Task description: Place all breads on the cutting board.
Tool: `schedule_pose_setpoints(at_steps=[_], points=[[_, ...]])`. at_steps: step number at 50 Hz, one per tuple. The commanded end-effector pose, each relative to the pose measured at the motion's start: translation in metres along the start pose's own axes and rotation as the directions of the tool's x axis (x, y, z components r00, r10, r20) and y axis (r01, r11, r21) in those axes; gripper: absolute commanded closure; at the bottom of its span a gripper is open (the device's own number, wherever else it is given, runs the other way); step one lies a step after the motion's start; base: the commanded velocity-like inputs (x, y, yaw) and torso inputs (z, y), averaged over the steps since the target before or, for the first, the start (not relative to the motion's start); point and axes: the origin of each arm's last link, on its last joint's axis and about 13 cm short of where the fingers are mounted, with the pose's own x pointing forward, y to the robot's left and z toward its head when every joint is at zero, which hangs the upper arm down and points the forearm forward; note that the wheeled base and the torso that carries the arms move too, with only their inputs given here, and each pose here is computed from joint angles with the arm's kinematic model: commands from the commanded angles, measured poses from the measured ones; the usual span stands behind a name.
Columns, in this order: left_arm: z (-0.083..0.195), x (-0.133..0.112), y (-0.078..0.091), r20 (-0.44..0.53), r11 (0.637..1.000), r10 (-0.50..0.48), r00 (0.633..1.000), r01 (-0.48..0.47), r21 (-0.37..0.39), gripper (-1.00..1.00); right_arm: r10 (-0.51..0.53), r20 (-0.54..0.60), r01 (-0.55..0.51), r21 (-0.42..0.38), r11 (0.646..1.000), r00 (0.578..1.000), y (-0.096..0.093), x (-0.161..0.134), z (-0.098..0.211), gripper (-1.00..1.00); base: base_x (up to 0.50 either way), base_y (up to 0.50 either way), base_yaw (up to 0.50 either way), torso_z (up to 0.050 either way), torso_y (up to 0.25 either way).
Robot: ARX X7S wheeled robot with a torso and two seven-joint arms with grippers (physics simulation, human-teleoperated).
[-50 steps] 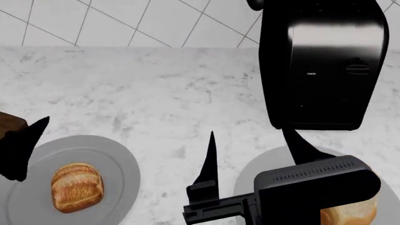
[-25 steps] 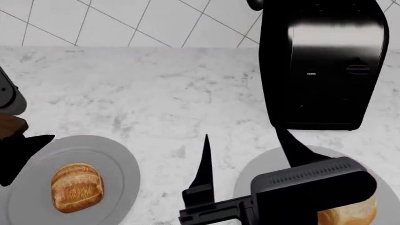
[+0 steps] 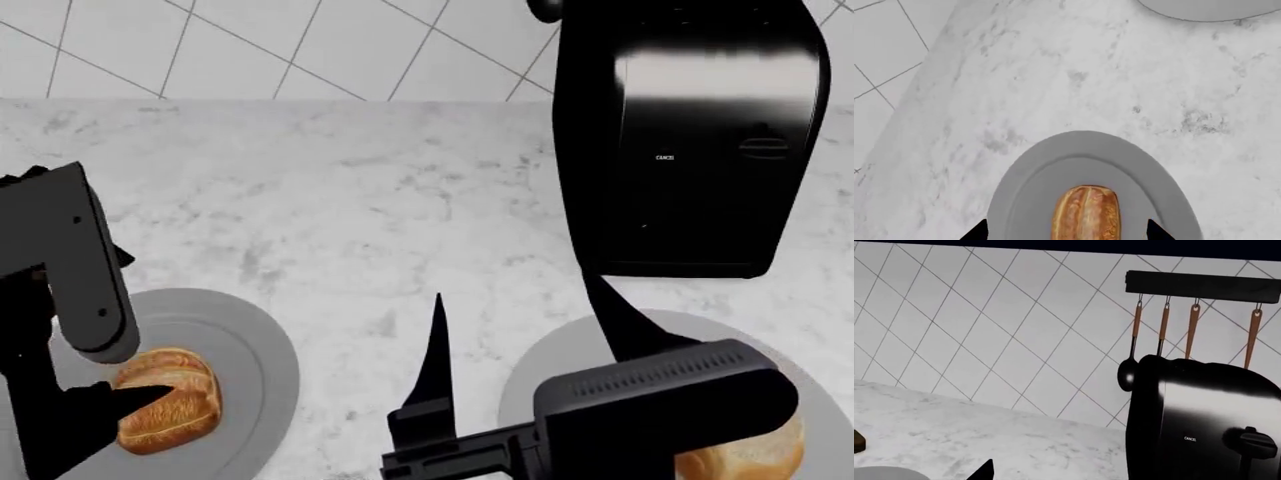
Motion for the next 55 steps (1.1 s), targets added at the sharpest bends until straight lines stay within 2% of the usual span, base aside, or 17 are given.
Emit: schedule_pose_setpoints(at_steps=[1,15,24,37,45,46,47,48,51,55], points=[[-0.003,0.031,-0.005,-0.042,0.997,-0.067,0.997,0.068,0.037,-1.00,-0.002,-0.002,0.002,0.006,1.000,1.000,-0.001,-0.001,-0.002,-1.00,0.00,0.00,0.00,0.000,0.000],[-0.021,0.061,-0.014,-0.106,0.990,-0.139,0.985,0.142,0.018,-1.00,-0.012,-0.003,0.012,0.017,1.000,1.000,-0.001,-0.003,-0.002,-1.00,0.00,0.00,0.00,0.000,0.000],[-0.034,0.064,-0.010,-0.139,0.992,-0.122,0.983,0.118,-0.033,-1.00,-0.009,-0.005,0.009,0.018,1.000,1.000,-0.001,-0.004,-0.002,-1.00,0.00,0.00,0.00,0.000,0.000],[-0.043,0.059,-0.008,-0.173,0.994,-0.098,0.980,0.089,-0.062,-1.00,-0.002,-0.007,0.002,0.018,1.000,1.000,0.000,-0.005,0.000,-1.00,0.00,0.00,0.00,0.000,0.000],[-0.050,0.075,0.001,-0.189,0.994,-0.087,0.978,0.074,-0.078,-1.00,-0.003,-0.011,0.003,0.021,1.000,1.000,0.001,-0.005,-0.001,-1.00,0.00,0.00,0.00,0.000,0.000],[-0.049,0.079,0.003,-0.166,0.998,-0.041,0.985,0.034,-0.044,-1.00,-0.003,-0.012,0.004,0.021,1.000,1.000,0.000,-0.005,-0.002,-1.00,0.00,0.00,0.00,0.000,0.000],[-0.047,0.082,0.007,-0.118,0.999,0.028,0.993,-0.033,-0.040,1.00,-0.004,-0.013,0.005,0.022,1.000,1.000,0.000,-0.005,-0.002,-1.00,0.00,0.00,0.00,0.000,0.000],[-0.046,0.083,0.010,-0.082,0.996,0.074,0.994,-0.078,-0.047,1.00,-0.006,-0.013,0.006,0.023,1.000,1.000,0.000,-0.005,-0.003,-1.00,0.00,0.00,0.00,0.000,0.000],[-0.044,0.082,0.010,-0.044,0.993,0.101,0.994,-0.103,-0.057,1.00,-0.003,-0.013,0.003,0.021,1.000,1.000,0.001,-0.005,-0.003,-1.00,0.00,0.00,0.00,0.000,0.000],[-0.038,0.066,0.014,0.016,0.982,0.179,0.984,-0.177,-0.061,1.00,-0.001,-0.012,0.001,0.021,1.000,1.000,0.001,-0.004,-0.003,-1.00,0.00,0.00,0.00,0.000,0.000]])
